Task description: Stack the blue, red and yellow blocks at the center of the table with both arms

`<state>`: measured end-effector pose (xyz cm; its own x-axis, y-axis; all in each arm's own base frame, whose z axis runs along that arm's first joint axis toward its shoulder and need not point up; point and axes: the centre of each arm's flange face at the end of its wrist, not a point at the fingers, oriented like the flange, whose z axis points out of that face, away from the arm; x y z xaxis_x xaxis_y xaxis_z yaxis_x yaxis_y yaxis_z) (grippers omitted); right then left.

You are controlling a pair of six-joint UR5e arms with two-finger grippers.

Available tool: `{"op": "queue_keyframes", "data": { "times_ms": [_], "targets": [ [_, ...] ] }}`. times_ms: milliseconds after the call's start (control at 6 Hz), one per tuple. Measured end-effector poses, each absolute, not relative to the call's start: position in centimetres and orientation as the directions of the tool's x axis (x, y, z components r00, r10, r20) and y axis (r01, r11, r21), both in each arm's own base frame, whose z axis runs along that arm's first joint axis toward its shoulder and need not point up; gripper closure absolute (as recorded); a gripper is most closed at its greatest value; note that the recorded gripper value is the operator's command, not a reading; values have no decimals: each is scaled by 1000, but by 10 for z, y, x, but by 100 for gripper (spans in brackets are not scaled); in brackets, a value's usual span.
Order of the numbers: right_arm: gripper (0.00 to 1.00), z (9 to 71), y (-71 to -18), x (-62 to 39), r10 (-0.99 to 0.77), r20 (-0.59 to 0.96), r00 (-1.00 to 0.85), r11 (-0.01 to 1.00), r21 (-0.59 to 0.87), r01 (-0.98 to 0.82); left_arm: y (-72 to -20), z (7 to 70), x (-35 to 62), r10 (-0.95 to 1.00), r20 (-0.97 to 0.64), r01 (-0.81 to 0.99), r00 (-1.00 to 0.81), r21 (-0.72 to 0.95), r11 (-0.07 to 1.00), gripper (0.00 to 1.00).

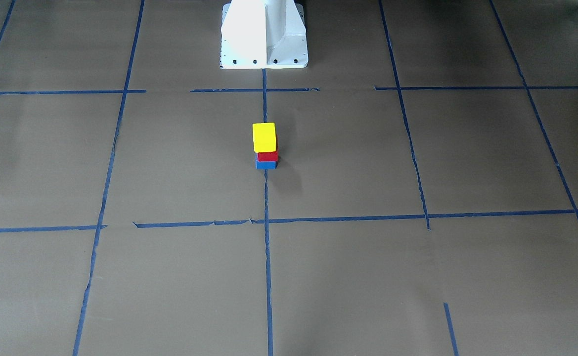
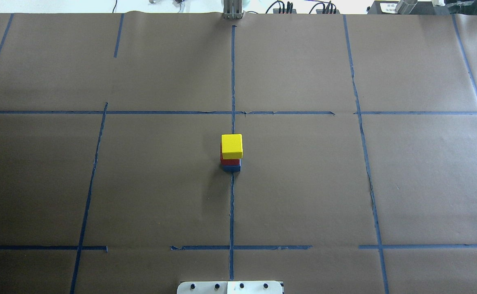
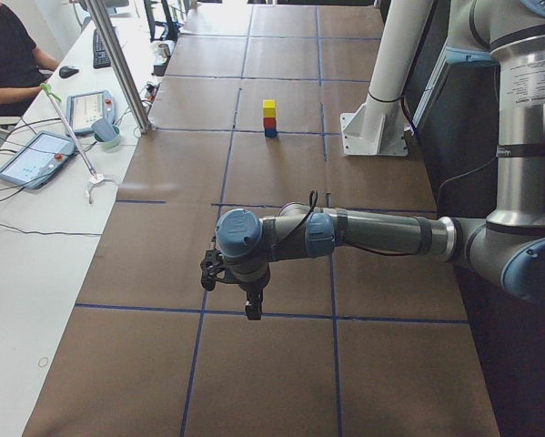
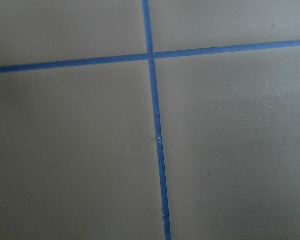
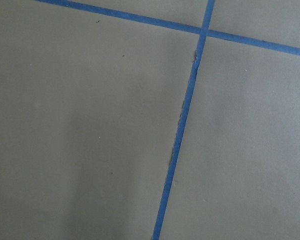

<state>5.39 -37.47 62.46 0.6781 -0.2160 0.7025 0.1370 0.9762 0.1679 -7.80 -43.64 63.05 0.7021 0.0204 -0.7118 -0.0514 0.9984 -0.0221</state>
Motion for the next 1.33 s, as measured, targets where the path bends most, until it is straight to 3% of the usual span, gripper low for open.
{"op": "queue_keyframes", "data": {
  "times_ms": [333, 1333],
  "targets": [
    [0, 624, -379, 54, -211, 695, 687, 977, 166, 132, -442, 630, -82, 82, -638, -70, 766, 45, 997, 0],
    [0, 617, -385, 55, -236, 650, 722, 971, 184, 151, -432, 621, -72, 89, -738, -56, 669, 70, 996, 0]
  ]
}}
